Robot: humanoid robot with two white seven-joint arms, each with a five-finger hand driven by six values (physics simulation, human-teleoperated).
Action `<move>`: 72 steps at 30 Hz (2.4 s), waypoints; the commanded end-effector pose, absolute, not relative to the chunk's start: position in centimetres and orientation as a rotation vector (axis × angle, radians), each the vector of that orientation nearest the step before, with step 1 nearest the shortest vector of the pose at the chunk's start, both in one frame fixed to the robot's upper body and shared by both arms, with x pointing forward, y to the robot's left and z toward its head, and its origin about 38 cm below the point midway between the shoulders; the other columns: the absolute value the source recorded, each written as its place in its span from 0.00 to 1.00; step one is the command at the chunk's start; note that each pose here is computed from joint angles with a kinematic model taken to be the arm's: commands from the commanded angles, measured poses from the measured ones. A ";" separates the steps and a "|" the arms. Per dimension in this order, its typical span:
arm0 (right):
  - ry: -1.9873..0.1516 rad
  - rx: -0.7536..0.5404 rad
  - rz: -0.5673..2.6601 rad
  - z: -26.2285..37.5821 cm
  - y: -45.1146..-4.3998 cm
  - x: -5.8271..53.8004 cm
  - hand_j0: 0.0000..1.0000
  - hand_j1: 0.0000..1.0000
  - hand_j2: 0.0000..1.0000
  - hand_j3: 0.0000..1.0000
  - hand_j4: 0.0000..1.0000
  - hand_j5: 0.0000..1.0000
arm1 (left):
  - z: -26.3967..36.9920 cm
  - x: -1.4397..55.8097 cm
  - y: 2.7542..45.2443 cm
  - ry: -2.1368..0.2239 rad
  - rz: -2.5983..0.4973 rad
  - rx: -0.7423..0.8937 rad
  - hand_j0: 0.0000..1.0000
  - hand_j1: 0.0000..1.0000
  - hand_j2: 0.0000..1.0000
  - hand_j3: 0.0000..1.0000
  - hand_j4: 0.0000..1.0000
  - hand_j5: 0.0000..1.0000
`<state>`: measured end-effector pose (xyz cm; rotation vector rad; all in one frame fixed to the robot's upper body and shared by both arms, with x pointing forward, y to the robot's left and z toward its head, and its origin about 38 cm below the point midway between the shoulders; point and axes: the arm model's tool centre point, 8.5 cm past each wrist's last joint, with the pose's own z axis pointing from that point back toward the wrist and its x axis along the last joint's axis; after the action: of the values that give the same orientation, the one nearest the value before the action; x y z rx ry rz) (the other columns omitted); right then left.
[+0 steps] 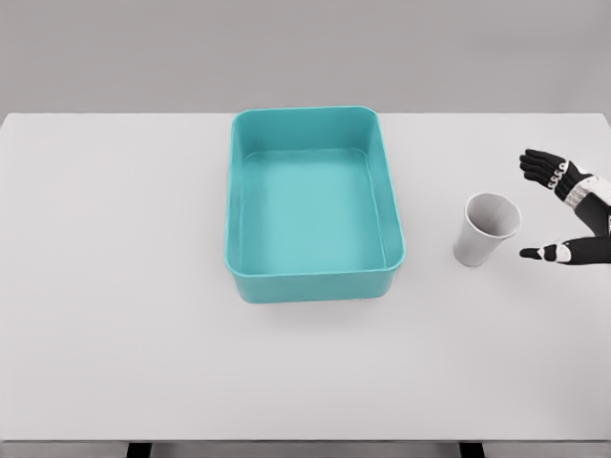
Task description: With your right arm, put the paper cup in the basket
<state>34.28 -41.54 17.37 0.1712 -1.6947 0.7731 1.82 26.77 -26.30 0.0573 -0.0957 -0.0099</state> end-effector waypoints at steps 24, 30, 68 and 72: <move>-1.603 0.210 0.611 10.1 -41.3 35.4 1.00 1.00 1.00 1.00 1.00 1.00 | -26.3 1.8 26.8 -0.096 -0.010 0.057 1.00 1.00 1.00 1.00 1.00 1.00; -1.603 0.207 0.599 10.0 -41.5 35.7 1.00 1.00 1.00 1.00 1.00 1.00 | -26.3 1.8 26.8 -0.096 -0.010 0.057 1.00 1.00 1.00 1.00 1.00 1.00; -1.577 0.239 0.555 7.7 -40.4 36.6 1.00 1.00 1.00 1.00 1.00 1.00 | -26.3 1.8 26.8 -0.096 -0.010 0.057 1.00 1.00 1.00 1.00 1.00 1.00; -1.577 0.247 0.549 7.5 -40.1 36.6 1.00 1.00 1.00 1.00 1.00 1.00 | -26.3 1.8 26.8 -0.096 -0.010 0.057 1.00 1.00 1.00 1.00 1.00 1.00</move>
<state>36.66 -40.14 7.67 0.2412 -1.5778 0.5587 1.82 26.77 -26.30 0.0574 -0.0959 -0.0099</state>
